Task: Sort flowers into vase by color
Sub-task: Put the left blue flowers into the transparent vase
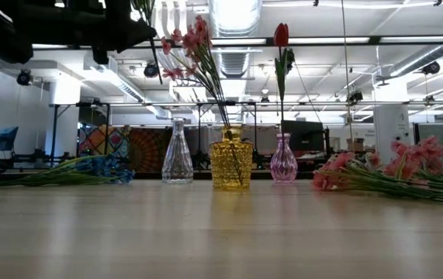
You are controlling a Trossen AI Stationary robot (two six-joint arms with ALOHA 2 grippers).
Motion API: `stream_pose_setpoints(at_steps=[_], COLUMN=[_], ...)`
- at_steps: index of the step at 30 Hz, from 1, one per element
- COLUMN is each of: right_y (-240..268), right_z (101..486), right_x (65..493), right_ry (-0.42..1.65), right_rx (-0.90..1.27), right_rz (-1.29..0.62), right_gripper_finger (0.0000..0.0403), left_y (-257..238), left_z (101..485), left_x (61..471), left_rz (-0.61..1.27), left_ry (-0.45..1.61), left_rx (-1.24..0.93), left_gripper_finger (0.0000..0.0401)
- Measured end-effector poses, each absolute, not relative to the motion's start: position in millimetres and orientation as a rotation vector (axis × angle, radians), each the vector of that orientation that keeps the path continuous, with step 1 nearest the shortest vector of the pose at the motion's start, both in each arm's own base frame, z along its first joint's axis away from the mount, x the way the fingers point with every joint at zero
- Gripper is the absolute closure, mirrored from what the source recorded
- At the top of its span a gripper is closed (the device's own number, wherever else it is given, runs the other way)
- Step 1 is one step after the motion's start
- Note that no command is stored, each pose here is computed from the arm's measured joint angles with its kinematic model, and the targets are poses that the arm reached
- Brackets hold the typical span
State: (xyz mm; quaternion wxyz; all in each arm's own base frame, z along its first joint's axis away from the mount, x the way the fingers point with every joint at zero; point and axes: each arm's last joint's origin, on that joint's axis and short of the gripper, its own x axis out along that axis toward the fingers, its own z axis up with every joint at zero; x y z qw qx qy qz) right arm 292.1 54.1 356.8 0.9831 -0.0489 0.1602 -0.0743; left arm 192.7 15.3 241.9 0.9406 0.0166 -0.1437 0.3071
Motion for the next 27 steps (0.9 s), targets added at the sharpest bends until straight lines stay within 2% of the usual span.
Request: stream_pose_setpoints(at_steps=[15, 19, 27], right_y=[27, 26, 26], right_z=[344, 348, 349], right_x=[276, 272, 273], right_ry=[0.314, 0.284, 0.266], right_rx=[-0.058, -0.05, -0.063], right_rz=[-0.203, -0.203, -0.2], right_gripper_finger=[0.0186, 0.0186, 0.0186], left_y=[40, 41, 49], left_z=[230, 223, 217], left_x=[188, 176, 175], left_rz=[0.593, 0.606, 0.671], left_ry=[-0.346, -0.413, -0.398], left_rx=[0.035, 0.028, 0.031], left_gripper_finger=[0.0399, 0.0399, 0.0399])
